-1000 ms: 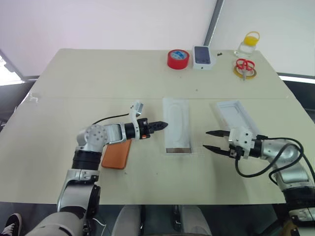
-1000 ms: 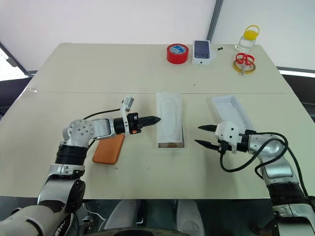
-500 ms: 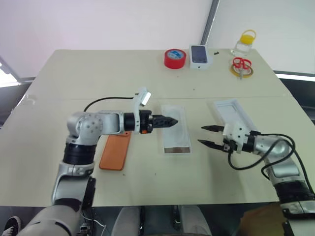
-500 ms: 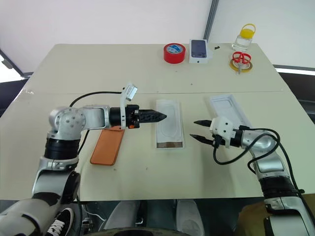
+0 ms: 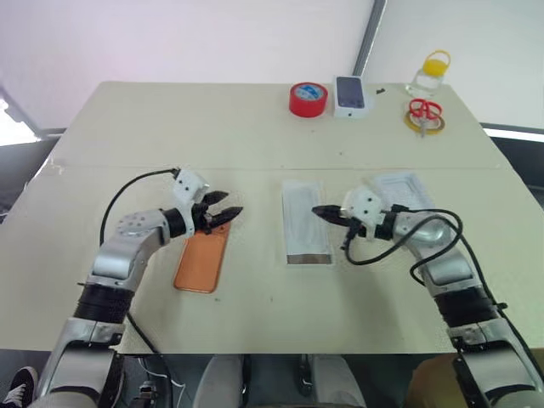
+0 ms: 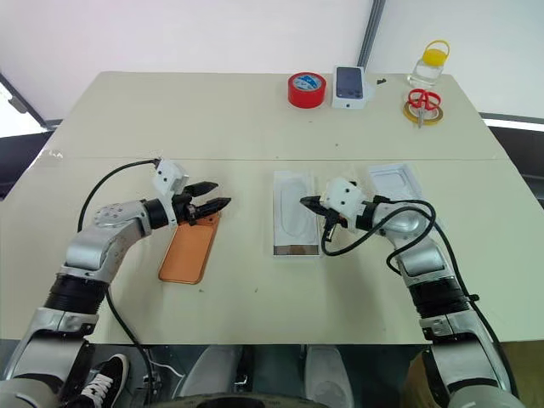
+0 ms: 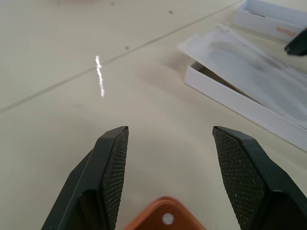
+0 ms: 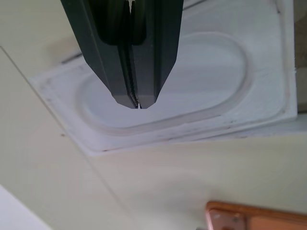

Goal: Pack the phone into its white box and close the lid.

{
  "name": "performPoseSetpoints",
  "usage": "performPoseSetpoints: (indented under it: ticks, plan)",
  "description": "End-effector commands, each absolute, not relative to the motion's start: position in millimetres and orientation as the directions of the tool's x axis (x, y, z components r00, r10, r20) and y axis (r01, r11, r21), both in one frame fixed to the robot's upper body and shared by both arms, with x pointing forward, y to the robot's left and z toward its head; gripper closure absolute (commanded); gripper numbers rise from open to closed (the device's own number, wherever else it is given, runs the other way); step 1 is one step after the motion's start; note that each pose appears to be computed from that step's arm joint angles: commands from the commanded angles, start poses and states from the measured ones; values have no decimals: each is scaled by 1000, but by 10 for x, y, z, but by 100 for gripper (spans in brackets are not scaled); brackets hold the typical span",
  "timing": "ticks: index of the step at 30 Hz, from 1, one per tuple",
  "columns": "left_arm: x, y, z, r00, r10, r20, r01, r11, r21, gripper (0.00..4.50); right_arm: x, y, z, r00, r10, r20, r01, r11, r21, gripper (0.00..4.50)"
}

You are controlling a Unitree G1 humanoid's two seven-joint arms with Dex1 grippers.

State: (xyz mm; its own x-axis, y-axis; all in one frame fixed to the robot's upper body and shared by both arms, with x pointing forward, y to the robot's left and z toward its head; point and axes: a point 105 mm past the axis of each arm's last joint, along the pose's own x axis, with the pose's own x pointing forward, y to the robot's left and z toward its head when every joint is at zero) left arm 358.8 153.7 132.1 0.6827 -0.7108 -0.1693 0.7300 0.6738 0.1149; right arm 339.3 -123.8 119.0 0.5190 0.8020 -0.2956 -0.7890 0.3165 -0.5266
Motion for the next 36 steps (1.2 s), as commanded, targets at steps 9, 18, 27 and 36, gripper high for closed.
performPoseSetpoints:
  ticks: [9,18,27,36]
  plan:
    - [3519,1609,1334,741,-661,-115,671,728,139,154,3013,-1194,970,280,787,-550,-822,-100,-561,445]
    - [3534,1604,1338,757,-645,-103,653,744,139,154,2902,-1046,1075,197,843,-501,-824,-134,-550,445]
    - [3551,1599,1341,757,-646,-101,653,742,149,154,3186,-1000,1326,312,862,-399,-752,-33,-659,445]
    - [3564,1724,1232,779,-601,-178,623,774,115,154,3562,-1130,1015,499,714,-491,-634,-86,-769,445]
